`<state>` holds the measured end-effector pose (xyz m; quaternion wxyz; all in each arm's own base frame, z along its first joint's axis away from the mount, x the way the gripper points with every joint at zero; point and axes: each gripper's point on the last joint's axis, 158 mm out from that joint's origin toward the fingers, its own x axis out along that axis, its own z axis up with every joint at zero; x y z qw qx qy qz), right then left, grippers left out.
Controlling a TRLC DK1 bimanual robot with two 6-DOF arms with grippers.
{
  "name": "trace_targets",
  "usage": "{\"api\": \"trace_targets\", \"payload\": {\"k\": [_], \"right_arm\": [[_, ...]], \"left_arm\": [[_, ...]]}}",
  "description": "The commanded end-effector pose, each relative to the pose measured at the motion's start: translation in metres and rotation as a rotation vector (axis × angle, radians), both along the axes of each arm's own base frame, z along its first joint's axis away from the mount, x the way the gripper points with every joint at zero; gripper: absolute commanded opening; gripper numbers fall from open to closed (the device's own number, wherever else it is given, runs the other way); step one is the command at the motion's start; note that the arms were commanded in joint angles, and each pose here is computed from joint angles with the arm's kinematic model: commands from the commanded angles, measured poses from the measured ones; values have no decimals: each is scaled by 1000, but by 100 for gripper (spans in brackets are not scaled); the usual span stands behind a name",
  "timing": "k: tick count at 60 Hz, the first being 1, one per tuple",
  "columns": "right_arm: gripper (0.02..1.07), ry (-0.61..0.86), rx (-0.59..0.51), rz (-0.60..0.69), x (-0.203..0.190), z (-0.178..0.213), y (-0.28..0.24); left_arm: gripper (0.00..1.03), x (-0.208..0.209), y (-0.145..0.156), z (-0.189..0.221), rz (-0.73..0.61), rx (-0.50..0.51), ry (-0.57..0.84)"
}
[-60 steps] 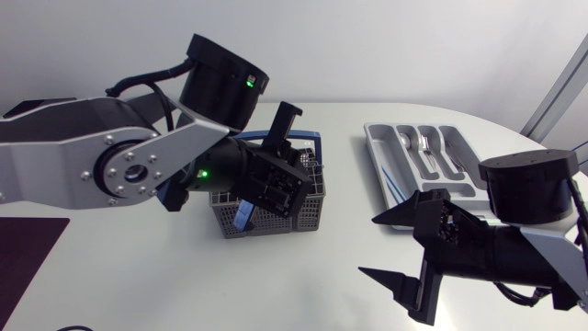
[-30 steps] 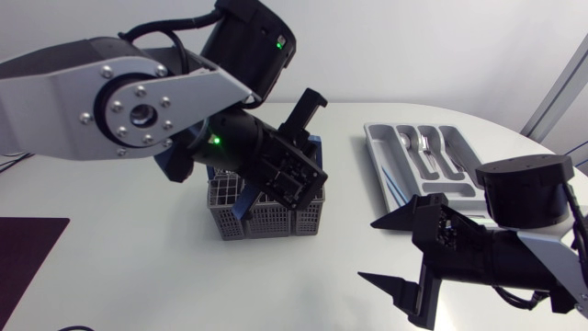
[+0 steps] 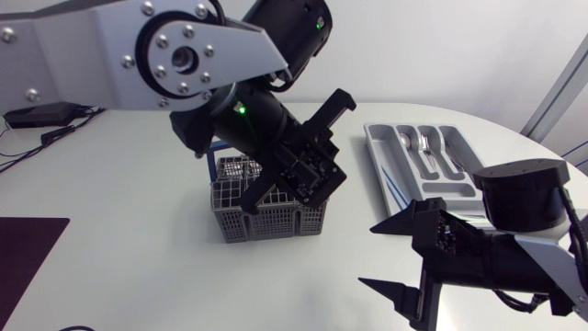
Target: Unload the cutlery basket into the drawer organizer.
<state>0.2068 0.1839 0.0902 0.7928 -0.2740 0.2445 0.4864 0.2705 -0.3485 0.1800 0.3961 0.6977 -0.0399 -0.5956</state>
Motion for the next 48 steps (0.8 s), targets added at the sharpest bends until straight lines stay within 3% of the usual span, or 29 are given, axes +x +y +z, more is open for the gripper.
{"api": "trace_targets", "payload": {"k": [1, 11, 25, 48], "right_arm": [[103, 33, -24, 13, -6, -14, -4], [103, -1, -5, 1, 0, -6, -4], [103, -61, 41, -50, 8, 14, -8], [103, -227, 124, -180, 26, 50, -25]], "left_arm": [[4, -2, -9, 13, -41, -15, -9], [4, -1, -11, 39, 37, -96, 27], [5, 9, -22, 73, 308, -309, 213], [5, 20, -29, 64, 730, -485, 547]]}}
